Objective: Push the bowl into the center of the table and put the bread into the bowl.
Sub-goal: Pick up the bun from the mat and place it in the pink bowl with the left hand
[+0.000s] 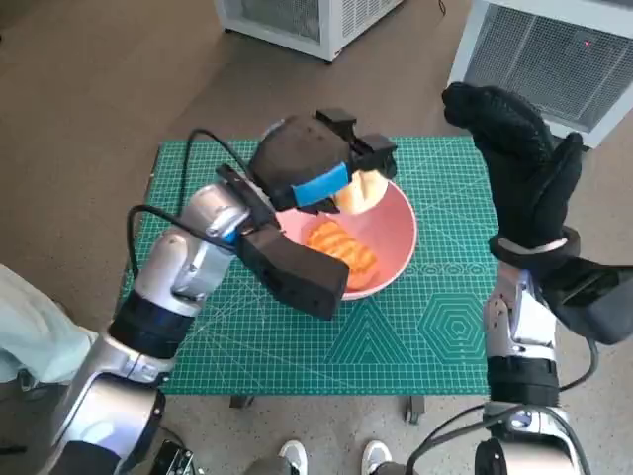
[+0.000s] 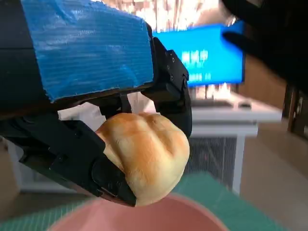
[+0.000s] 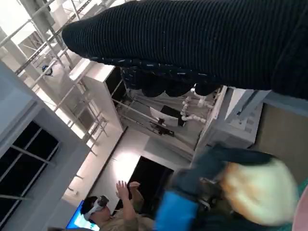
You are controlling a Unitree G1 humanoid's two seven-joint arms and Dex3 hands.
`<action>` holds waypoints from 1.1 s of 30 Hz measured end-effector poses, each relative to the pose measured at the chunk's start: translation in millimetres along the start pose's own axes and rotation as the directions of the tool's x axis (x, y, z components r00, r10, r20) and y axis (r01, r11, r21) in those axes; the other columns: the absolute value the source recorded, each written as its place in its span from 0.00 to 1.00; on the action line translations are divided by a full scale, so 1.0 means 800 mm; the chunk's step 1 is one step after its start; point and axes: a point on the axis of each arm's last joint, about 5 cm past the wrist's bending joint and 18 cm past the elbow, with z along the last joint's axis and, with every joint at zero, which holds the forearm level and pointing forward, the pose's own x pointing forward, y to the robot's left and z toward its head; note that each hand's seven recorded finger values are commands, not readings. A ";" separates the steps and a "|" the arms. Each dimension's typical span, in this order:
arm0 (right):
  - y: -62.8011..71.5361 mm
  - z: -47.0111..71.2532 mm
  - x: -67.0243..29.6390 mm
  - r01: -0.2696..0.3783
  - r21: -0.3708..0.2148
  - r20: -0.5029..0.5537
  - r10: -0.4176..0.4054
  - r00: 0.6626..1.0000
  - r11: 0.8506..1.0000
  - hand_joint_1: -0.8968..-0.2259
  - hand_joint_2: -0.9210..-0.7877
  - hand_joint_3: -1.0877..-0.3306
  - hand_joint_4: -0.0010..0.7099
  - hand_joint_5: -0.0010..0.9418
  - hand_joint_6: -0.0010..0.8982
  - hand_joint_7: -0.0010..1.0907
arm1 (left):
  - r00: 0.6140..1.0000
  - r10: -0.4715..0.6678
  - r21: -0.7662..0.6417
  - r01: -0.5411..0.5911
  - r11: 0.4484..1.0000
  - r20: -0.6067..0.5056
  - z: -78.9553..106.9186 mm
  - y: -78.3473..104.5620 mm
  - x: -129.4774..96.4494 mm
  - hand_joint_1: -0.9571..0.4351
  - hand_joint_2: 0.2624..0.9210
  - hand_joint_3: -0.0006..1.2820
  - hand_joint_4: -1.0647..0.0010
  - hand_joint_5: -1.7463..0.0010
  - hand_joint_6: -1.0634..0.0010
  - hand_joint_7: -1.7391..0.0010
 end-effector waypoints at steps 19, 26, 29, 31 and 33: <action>-0.007 0.004 -0.003 0.022 -0.020 0.004 -0.022 1.000 1.000 0.34 0.00 0.48 0.37 0.00 0.27 0.20 | 0.985 -0.172 -0.163 0.165 0.973 -0.031 -0.006 -0.030 0.002 0.40 0.91 0.00 0.77 1.00 0.65 0.97; -0.008 0.004 -0.003 0.033 -0.026 0.003 -0.033 0.999 0.999 0.34 0.00 0.48 0.37 0.00 0.28 0.20 | 0.993 -0.119 -0.198 0.118 0.973 0.010 -0.003 -0.028 -0.005 0.34 0.92 0.00 0.86 1.00 0.69 0.99; -0.007 0.004 -0.003 0.034 -0.029 0.002 -0.034 0.999 0.999 0.34 0.00 0.48 0.37 0.00 0.28 0.20 | 0.997 -0.074 -0.253 0.077 0.964 0.024 -0.005 -0.026 -0.010 0.31 0.92 0.00 0.89 1.00 0.72 1.00; -0.007 0.004 -0.003 0.033 -0.032 0.000 -0.033 0.999 0.999 0.34 0.00 0.48 0.37 0.00 0.28 0.20 | 0.999 -0.039 -0.306 0.048 0.951 0.034 -0.008 -0.022 -0.014 0.30 0.93 0.00 0.90 1.00 0.73 1.00; -0.006 0.004 -0.002 0.032 -0.032 0.001 -0.032 0.999 0.999 0.34 0.00 0.48 0.37 0.00 0.29 0.20 | 0.999 -0.004 -0.381 0.019 0.924 0.041 -0.013 -0.016 -0.019 0.28 0.93 0.00 0.91 1.00 0.74 1.00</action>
